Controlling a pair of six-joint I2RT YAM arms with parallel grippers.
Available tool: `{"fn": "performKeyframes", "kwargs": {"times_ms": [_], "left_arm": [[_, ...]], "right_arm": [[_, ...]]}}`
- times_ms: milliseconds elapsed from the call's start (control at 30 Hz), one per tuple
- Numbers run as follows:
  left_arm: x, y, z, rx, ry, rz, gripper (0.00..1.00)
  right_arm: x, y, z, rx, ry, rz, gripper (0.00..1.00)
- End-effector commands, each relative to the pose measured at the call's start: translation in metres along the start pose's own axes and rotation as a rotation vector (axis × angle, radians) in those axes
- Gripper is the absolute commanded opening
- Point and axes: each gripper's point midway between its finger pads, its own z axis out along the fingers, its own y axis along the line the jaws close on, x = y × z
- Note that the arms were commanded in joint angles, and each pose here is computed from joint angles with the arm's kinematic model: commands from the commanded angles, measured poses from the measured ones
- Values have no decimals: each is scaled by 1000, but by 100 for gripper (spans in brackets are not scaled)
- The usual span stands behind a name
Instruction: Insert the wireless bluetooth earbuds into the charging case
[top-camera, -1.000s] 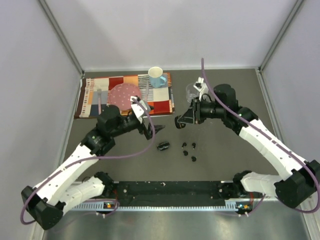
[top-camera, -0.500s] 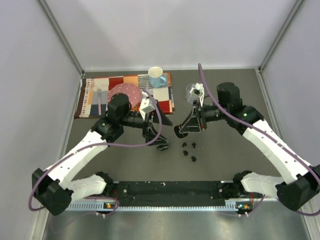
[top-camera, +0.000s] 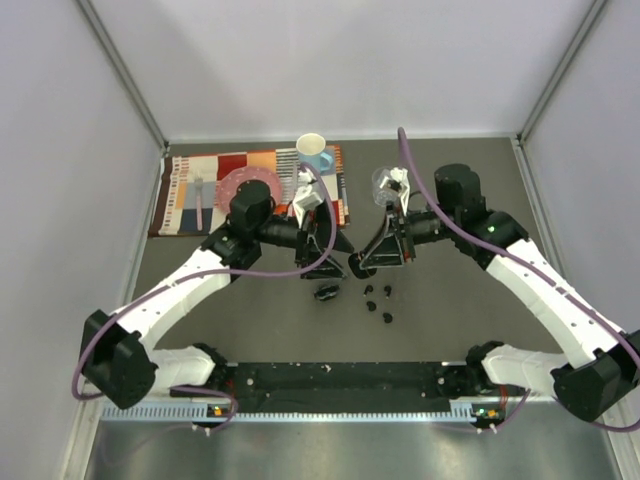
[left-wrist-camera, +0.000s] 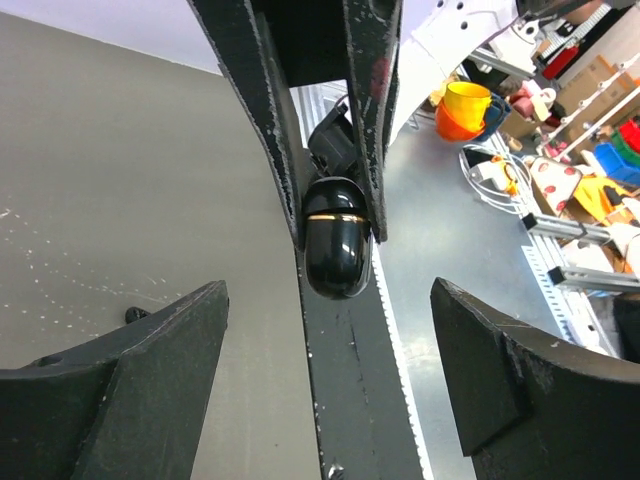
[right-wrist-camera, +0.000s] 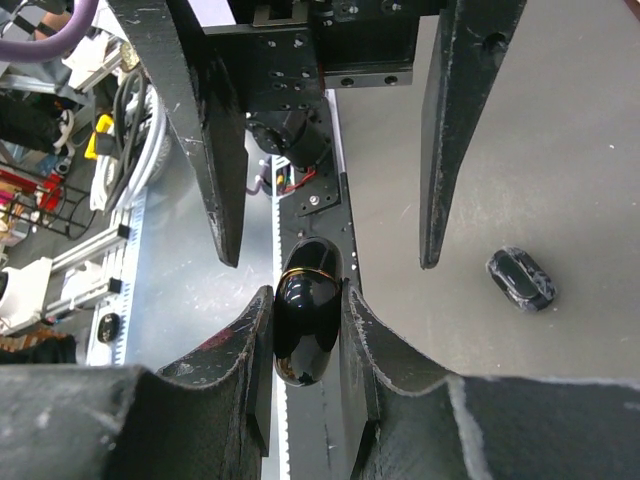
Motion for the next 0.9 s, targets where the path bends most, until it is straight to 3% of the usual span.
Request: {"fn": "performKeyframes", "kwargs": {"times_ms": [0, 133, 633, 833, 867], "left_arm": [[-24, -11, 7, 58, -46, 38, 86], [-29, -12, 12, 67, -65, 19, 77], [-20, -9, 24, 113, -19, -36, 1], [-19, -6, 24, 96, -16, -30, 0], [-19, -5, 24, 91, -17, -30, 0]], "right_arm": [[-24, 11, -7, 3, -50, -104, 0], [-23, 9, -7, 17, -51, -103, 0], [-22, 3, -8, 58, -58, -91, 0], [-23, -3, -8, 90, -63, -67, 4], [-24, -5, -8, 107, -67, -59, 13]]}}
